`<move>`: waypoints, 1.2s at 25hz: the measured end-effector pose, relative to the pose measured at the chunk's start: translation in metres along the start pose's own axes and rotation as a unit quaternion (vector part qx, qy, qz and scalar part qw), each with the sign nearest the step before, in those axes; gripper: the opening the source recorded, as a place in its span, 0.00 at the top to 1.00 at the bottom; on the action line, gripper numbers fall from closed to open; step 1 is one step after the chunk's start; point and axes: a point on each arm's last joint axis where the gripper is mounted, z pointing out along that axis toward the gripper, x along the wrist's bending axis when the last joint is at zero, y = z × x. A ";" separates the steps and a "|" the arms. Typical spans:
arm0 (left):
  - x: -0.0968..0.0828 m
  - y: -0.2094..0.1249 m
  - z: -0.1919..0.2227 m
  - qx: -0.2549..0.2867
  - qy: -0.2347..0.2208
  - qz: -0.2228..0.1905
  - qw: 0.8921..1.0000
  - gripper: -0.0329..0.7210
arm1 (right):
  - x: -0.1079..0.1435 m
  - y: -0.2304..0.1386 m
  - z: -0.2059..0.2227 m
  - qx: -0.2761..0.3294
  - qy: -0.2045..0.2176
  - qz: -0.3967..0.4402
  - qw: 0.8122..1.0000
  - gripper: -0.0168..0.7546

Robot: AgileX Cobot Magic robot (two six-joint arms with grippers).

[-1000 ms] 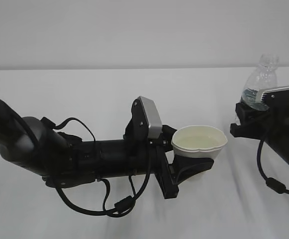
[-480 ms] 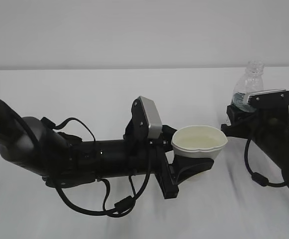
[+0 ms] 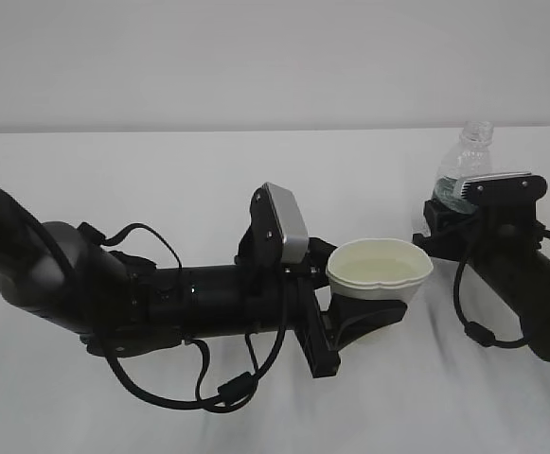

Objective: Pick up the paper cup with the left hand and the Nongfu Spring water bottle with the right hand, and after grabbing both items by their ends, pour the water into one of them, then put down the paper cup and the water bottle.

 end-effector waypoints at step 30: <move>0.000 0.000 0.000 0.000 -0.001 0.000 1.000 0.41 | 0.001 -0.008 0.003 -0.002 0.003 0.017 1.000 0.26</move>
